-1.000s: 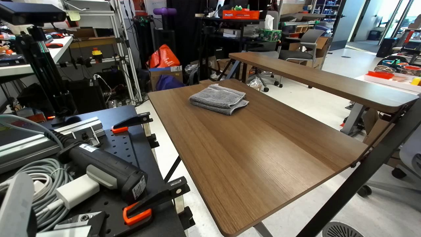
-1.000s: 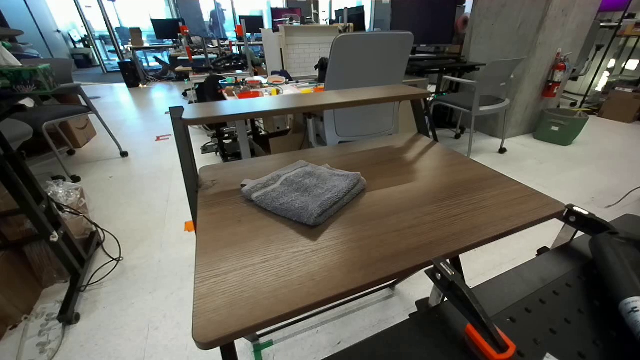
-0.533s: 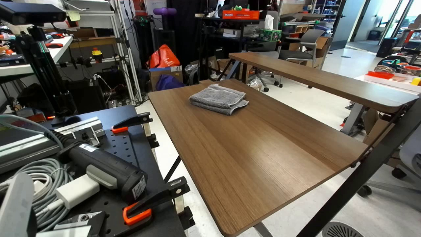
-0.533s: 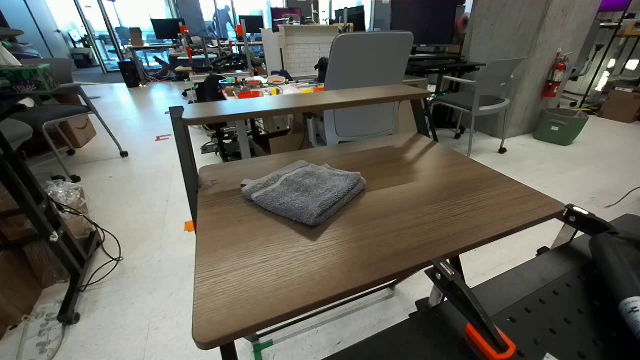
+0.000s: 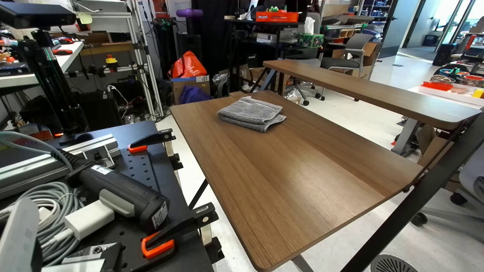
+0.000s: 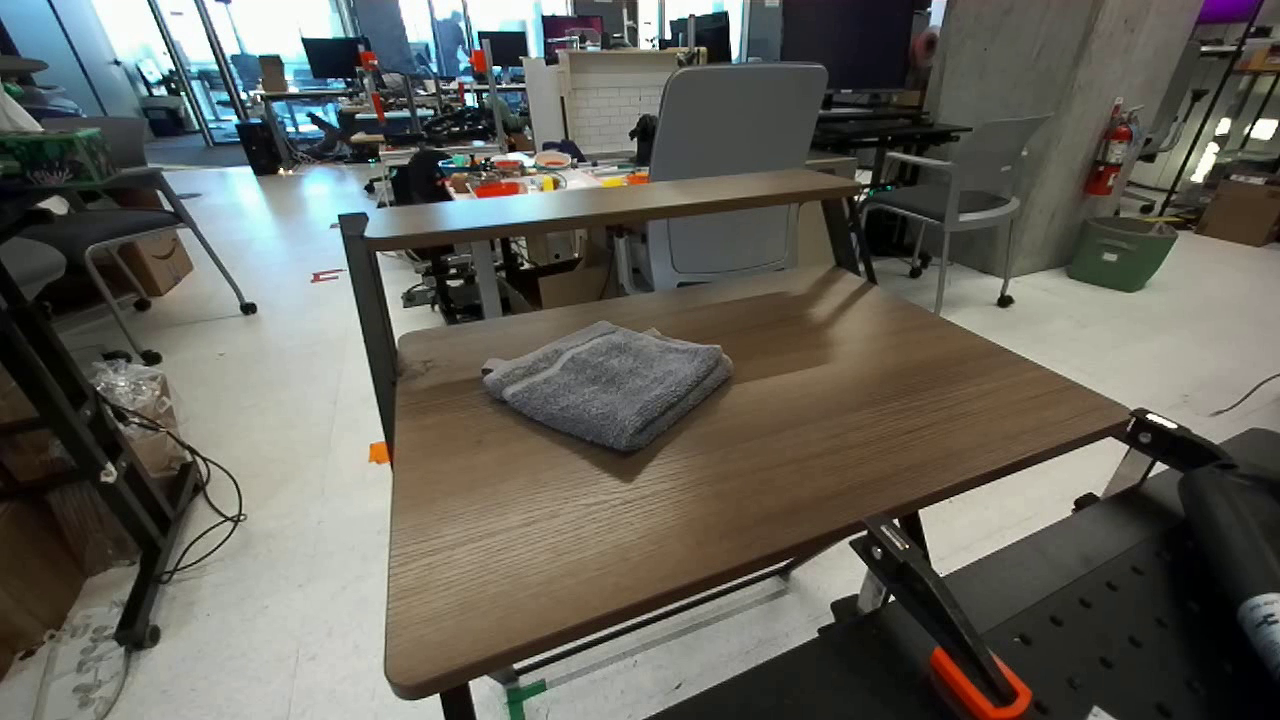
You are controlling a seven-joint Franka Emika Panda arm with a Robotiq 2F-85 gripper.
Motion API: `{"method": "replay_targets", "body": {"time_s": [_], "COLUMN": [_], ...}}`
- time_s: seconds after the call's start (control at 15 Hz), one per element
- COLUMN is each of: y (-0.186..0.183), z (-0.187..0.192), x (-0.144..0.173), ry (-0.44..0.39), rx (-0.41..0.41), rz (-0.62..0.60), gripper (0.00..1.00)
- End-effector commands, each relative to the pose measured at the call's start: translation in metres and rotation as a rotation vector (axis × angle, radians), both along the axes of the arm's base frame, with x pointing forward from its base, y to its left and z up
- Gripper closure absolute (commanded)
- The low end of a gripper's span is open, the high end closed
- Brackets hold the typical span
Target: Move the towel to the right front corner
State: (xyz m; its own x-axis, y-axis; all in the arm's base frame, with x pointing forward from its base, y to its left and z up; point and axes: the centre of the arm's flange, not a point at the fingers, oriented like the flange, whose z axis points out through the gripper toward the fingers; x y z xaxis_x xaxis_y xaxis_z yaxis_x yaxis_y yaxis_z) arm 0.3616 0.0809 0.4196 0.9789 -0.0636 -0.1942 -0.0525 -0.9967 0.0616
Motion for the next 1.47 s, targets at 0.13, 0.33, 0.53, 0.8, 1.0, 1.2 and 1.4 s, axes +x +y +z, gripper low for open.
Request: {"method": "replay_targets", "body": {"time_s": [0.13, 0.33, 0.53, 0.8, 1.0, 1.2, 1.4], "y": [0.000, 0.000, 0.007, 0.021, 0.040, 0.062, 0.083], "z": [0.000, 0.000, -0.008, -0.030, -0.057, -0.088, -0.113], "x": [0.000, 0.000, 0.017, 0.053, 0.085, 0.116, 0.145], "ry": [0.000, 0.000, -0.005, -0.020, -0.048, -0.090, -0.148], "rx": [0.000, 0.000, -0.013, -0.012, -0.003, 0.005, -0.011], "rz": [0.000, 0.000, -0.054, -0.073, -0.095, -0.140, -0.166], "gripper": [0.00, 0.00, 0.00, 0.00, 0.00, 0.00, 0.00]}}
